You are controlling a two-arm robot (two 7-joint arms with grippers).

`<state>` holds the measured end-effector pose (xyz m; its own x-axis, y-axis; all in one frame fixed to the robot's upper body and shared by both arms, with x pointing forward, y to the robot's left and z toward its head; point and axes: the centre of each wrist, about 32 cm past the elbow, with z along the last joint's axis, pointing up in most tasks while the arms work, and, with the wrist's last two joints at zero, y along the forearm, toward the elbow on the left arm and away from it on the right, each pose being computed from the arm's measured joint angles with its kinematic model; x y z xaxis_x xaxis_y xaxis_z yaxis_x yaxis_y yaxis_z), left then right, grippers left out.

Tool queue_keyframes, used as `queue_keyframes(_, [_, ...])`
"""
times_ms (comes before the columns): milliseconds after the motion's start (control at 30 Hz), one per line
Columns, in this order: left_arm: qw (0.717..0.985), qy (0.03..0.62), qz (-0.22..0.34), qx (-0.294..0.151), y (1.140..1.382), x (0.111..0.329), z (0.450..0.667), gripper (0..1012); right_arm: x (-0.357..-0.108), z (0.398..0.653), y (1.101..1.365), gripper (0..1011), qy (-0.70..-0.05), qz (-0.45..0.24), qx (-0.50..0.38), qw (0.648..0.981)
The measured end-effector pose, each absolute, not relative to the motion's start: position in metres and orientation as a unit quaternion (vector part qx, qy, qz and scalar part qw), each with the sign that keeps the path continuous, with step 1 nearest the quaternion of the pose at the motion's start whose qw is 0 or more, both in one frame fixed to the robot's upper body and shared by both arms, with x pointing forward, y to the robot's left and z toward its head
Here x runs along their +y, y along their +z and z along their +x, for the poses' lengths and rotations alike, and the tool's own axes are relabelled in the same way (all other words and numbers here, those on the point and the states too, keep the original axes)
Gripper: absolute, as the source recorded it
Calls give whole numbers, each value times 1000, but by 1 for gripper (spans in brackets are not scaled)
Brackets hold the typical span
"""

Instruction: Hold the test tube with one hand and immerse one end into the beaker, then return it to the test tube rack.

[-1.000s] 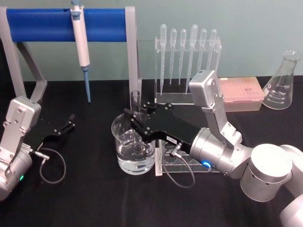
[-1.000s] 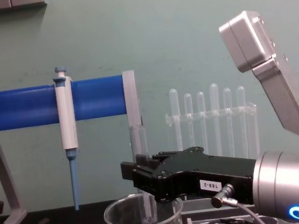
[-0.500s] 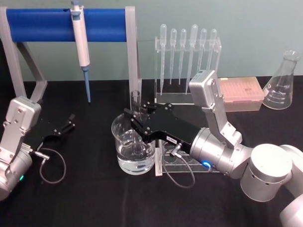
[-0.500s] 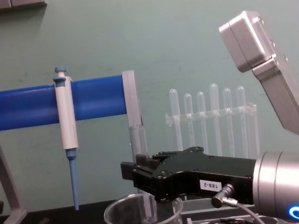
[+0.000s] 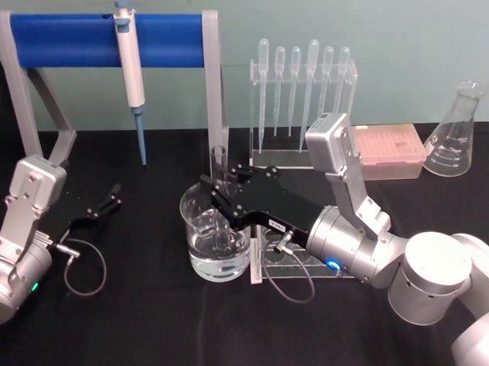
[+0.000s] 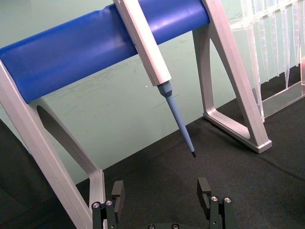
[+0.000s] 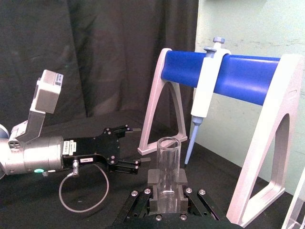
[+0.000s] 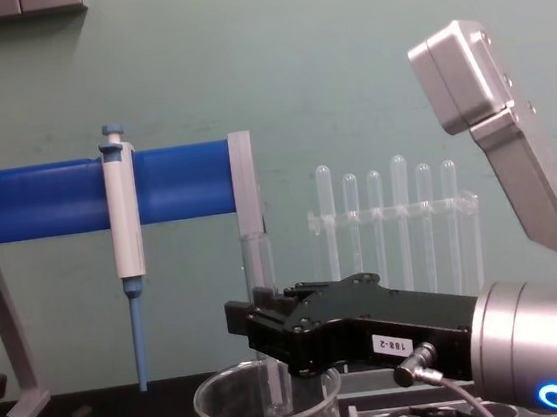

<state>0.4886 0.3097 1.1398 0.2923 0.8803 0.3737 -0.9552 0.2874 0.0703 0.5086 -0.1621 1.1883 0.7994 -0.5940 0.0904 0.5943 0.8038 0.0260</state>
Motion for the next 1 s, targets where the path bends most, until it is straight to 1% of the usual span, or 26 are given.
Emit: queue_keyframes(1000, [791,580,141,-132,1140,310,489,1000,-162,509,1188,225,-313,-2,-47,949])
